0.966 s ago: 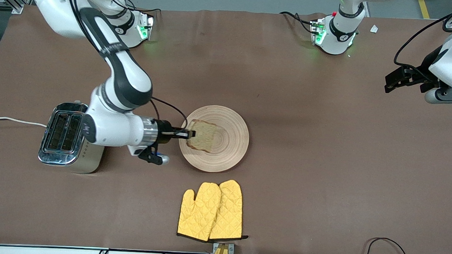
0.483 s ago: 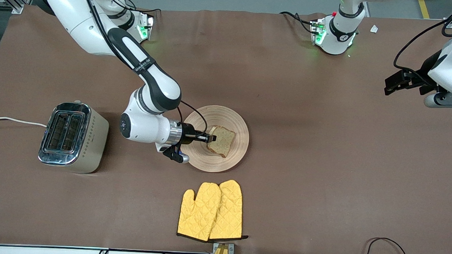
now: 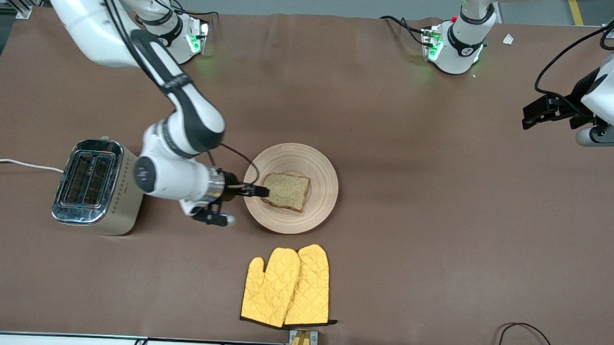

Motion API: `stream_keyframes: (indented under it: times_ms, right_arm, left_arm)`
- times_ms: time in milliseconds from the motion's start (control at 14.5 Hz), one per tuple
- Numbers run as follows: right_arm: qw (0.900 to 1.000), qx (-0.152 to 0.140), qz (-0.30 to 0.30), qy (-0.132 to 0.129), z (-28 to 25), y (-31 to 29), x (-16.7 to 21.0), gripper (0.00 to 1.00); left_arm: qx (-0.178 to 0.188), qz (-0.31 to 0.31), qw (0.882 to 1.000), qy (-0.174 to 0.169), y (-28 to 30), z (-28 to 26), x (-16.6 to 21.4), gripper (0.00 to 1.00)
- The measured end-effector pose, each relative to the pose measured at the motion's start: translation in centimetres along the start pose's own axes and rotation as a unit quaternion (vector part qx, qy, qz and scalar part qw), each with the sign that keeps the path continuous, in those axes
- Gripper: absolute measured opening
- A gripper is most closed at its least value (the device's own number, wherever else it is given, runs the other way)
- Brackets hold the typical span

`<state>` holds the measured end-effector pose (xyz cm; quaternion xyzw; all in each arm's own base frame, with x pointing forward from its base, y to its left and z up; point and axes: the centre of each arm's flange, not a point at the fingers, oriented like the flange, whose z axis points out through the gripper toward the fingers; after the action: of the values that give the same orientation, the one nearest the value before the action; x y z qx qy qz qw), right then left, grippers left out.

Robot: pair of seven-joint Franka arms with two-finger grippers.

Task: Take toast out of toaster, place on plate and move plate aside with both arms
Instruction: 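Carry the toast with the right gripper and release it onto the plate, then return the right gripper to rest while the left gripper reaches the plate rim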

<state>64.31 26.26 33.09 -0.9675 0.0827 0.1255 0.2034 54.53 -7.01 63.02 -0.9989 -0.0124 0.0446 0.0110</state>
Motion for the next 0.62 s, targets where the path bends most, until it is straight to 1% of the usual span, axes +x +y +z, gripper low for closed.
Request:
stream_keyframes:
  times_ms: [69,138,207,345,414,552,621]
  right_arm:
    - [1.0,-0.015,0.008,-0.007,-3.8,1.3,0.3,1.0]
    - [0.999,-0.03,0.019,-0.008,-7.6,2.9,0.6,1.0]
    - [0.998,-0.046,0.03,-0.002,-11.1,4.6,0.9,1.0]
    - [0.995,-0.085,0.039,0.031,-16.7,7.7,1.0,1.0]
    - [0.993,-0.104,0.032,0.048,-18.6,8.8,0.8,1.0]
    - [0.989,-0.131,0.018,0.072,-21.8,10.3,0.2,1.0]
    - [0.987,-0.142,0.013,0.078,-23.1,11.0,-0.3,1.0]
  left_arm:
    - [0.0,0.0,1.0,0.0,0.0,0.0,0.0,1.0]
    - [0.0,0.0,1.0,0.0,0.0,0.0,0.0,1.0]
    - [0.0,0.0,1.0,0.0,0.0,0.0,0.0,1.0]
    - [-0.005,0.001,1.0,-0.003,0.2,0.3,0.2,1.0]
    - [-0.014,0.003,1.0,-0.005,0.5,0.6,0.5,1.0]
    - [-0.047,0.006,0.999,-0.014,1.3,2.0,1.5,1.0]
    - [-0.062,0.007,0.998,-0.019,1.8,2.9,2.3,1.0]
